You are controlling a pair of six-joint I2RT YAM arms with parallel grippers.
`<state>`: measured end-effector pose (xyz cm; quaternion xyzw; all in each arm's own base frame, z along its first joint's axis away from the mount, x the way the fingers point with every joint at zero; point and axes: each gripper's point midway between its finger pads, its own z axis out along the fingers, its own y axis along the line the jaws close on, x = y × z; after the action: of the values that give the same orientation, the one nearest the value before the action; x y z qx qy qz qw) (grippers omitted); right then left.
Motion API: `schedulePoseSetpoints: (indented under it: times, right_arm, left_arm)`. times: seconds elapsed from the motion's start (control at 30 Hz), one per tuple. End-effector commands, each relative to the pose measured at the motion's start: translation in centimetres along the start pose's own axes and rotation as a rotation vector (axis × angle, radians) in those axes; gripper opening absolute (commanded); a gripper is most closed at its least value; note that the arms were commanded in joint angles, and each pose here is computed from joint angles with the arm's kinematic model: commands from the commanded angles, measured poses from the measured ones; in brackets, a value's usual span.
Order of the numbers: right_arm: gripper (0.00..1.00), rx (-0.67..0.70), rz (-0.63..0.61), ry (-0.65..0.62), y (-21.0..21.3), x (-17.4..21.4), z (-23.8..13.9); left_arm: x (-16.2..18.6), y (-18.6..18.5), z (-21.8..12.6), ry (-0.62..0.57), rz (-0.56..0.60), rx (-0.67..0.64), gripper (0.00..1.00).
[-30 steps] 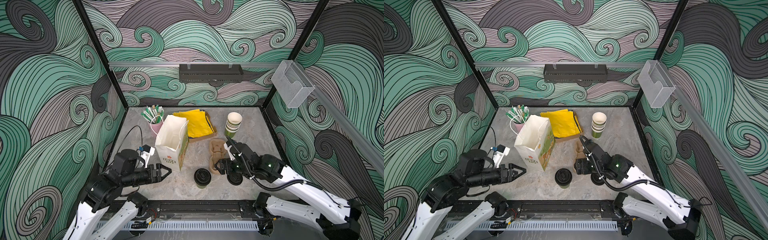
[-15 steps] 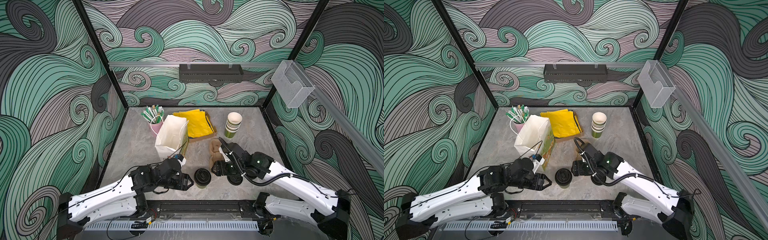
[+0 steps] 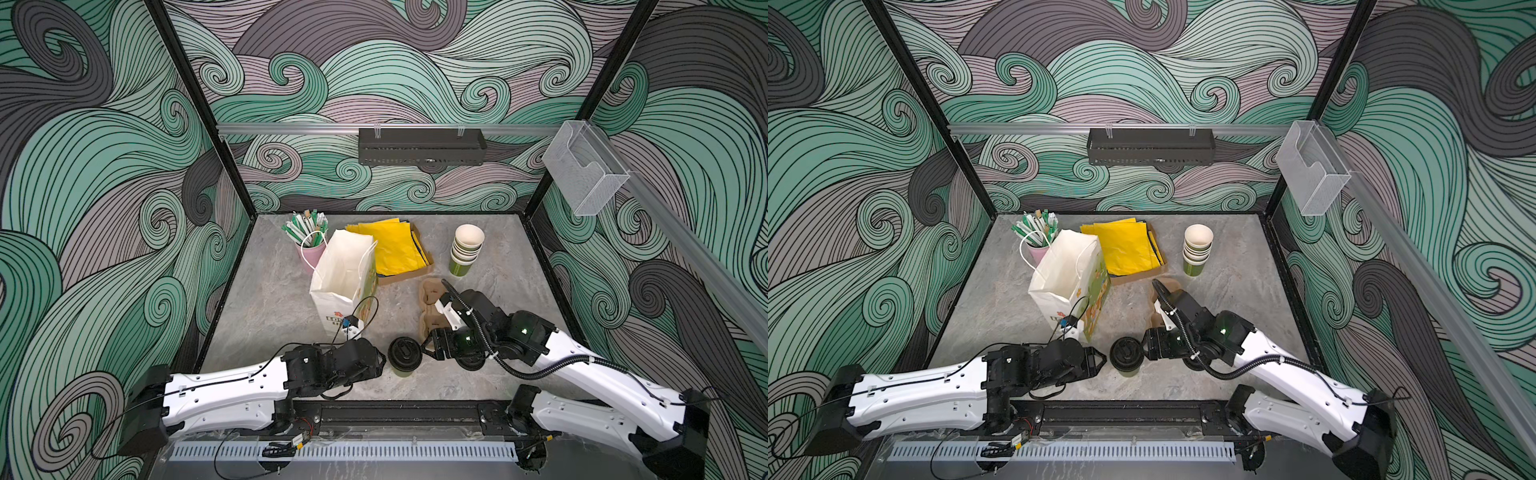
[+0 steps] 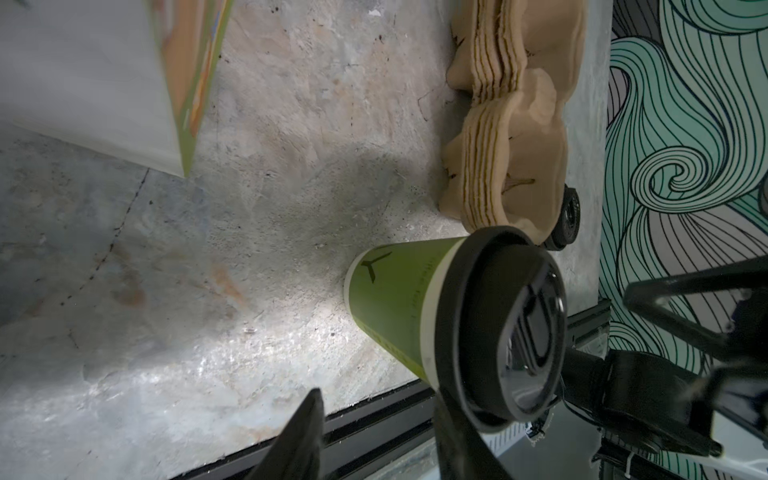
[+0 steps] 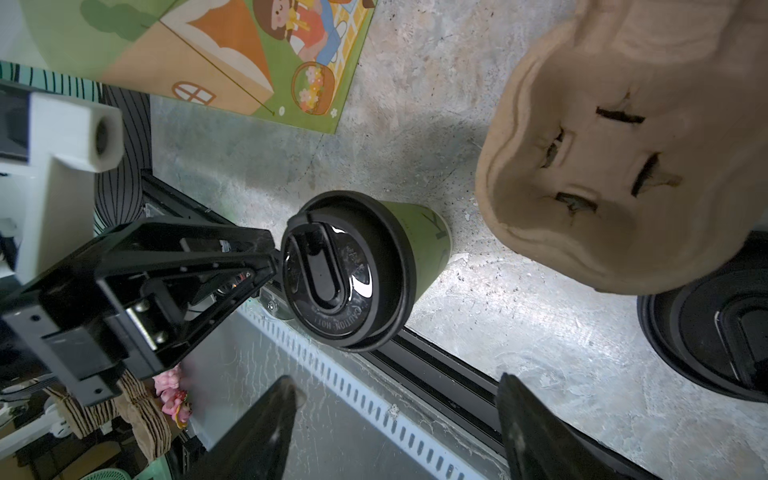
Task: Pack the takeout coffee
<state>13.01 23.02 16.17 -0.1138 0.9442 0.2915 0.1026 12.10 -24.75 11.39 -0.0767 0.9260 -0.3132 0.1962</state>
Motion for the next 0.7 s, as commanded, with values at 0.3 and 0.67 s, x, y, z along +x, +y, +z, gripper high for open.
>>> schedulePoseSetpoints:
  times: [0.3, 0.67]
  right_arm:
    - [0.78, -0.042, -0.046, 0.056, 1.2, -0.9, 2.9]
    - [0.78, -0.048, -0.039, 0.108, 1.1, -0.4, 4.1]
  left_arm:
    - [-0.5, -3.2, 0.0, -0.021, -0.079, 0.138, 0.45]
    - [-0.2, -2.3, 0.7, -0.012, -0.106, 0.105, 0.4]
